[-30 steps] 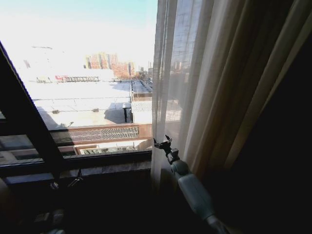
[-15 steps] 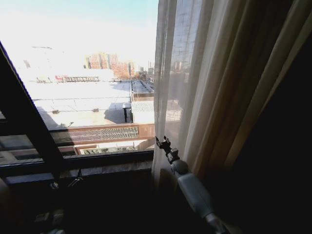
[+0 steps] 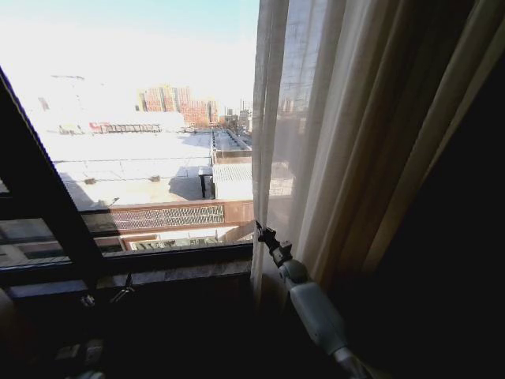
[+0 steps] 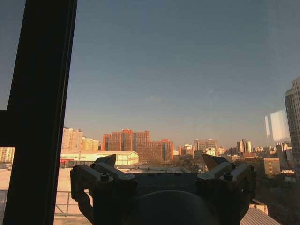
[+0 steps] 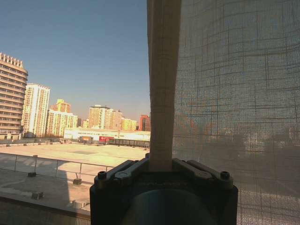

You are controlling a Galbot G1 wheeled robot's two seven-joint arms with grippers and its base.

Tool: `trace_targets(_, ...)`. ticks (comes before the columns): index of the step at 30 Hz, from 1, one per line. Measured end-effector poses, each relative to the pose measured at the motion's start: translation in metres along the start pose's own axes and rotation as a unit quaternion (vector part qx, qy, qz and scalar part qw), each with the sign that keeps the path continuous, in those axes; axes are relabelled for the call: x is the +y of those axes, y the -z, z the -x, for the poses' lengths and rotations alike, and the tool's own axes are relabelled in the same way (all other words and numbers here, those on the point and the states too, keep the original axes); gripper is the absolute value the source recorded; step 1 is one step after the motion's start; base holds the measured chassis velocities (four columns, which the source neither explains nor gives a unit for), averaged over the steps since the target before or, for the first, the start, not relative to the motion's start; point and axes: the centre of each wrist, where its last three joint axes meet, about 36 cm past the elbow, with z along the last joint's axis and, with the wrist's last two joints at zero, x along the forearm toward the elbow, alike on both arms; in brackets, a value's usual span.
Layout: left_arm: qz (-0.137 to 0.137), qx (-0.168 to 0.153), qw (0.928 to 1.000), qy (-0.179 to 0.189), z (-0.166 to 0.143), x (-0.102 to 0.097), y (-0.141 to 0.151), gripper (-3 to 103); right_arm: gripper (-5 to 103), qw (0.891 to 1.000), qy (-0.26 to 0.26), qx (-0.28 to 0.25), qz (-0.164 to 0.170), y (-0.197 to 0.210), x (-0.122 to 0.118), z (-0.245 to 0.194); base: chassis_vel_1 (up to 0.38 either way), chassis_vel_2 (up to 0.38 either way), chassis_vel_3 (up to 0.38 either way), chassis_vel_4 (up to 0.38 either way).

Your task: Open the curtains by pulling them apart, changing their state from closed to fully open.

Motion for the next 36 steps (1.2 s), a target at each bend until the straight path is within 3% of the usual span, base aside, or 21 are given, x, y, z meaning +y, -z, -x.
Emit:
trace_targets(13,0.000,0.000,1.0000,0.000,0.000,0.000,0.000,100,0,1.000,-0.003,0.000,0.001,0.002,-0.011,-0.003,-0.051,-0.032,0.047,0.034)
trace_targets(28,0.000,0.000,1.0000,0.000,0.000,0.000,0.000,100,0,1.000,0.001,-0.010,0.007,0.001,-0.017,-0.006,-0.239,-0.231,0.239,0.230)
trace_targets(36,0.000,0.000,1.0000,0.000,0.000,0.000,0.000,100,0,1.000,0.002,-0.012,0.007,0.002,-0.020,-0.007,-0.099,-0.122,0.077,0.104)
